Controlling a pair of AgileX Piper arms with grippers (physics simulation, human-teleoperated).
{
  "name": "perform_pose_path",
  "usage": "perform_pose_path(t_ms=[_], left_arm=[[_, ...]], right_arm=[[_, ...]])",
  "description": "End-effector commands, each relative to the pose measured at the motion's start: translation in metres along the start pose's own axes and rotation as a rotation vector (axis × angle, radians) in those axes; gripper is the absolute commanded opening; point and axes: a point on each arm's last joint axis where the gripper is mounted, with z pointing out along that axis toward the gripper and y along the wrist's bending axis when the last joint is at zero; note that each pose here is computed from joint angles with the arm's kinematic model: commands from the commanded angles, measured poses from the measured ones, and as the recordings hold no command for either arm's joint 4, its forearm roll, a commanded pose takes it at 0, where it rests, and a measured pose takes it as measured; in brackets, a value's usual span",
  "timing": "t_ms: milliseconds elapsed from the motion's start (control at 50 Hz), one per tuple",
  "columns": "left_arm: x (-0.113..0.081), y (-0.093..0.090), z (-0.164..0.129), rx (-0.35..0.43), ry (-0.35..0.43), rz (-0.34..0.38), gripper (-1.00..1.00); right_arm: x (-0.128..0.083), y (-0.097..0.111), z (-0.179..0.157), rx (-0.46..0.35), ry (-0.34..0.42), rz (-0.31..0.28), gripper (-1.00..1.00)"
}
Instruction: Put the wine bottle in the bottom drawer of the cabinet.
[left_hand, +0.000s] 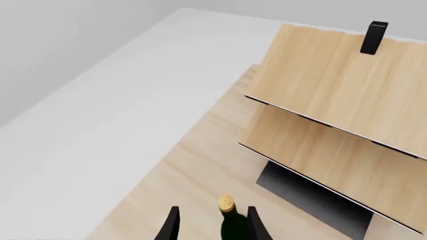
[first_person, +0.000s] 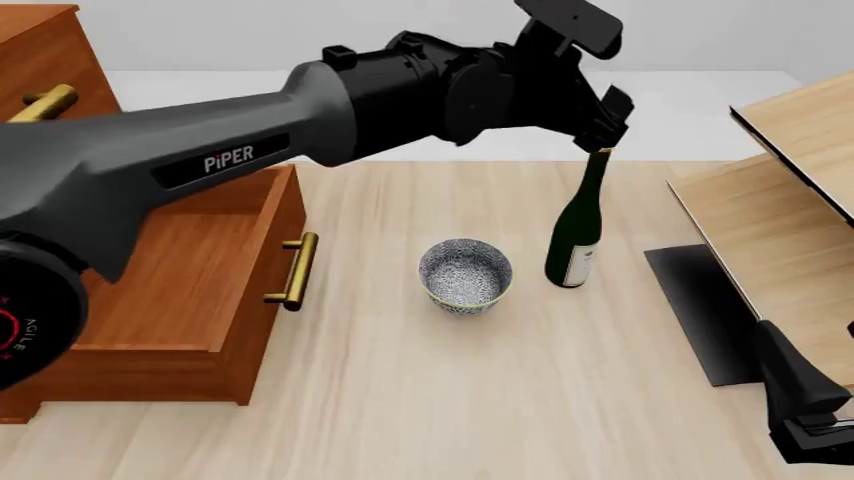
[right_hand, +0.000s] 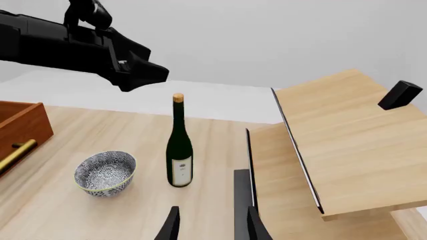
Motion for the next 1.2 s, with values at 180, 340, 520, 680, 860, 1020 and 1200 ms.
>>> perform_pose_path(t_ms=[180,340,520,680,860,1020,1200], left_arm=[[0.007,-0.011,0.013,0.019,0.009,-0.012,1.0],[0.01,-0.013,0.018,0.022,0.01,-0.018,1.0],[0.017,-0.016,0.023,0.027,0.02,-0.023,1.0],[0.023,-0.017,0.029,0.026,0.025,-0.032,1.0],[0.033,-0.018,0.035,0.027,0.038,-0.037,1.0],[0.037,-0.018,0.038,0.026,0.042,-0.046,1.0],[0.043,-0.017,0.042,0.024,0.047,-0.056,1.0]], right_arm=[[0.001,0.0,-0.001,0.005,0.005,-0.001,1.0],[0.001,0.0,0.0,0.007,0.007,-0.001,1.0],[0.001,0.0,0.0,0.006,0.009,0.001,1.0],[0.001,0.0,0.001,0.006,0.011,0.0,1.0],[0.001,0.0,0.001,0.005,0.014,0.001,1.0],[0.0,0.0,0.003,0.006,0.016,-0.003,1.0],[0.001,0.0,0.002,0.008,0.02,-0.006,1.0]])
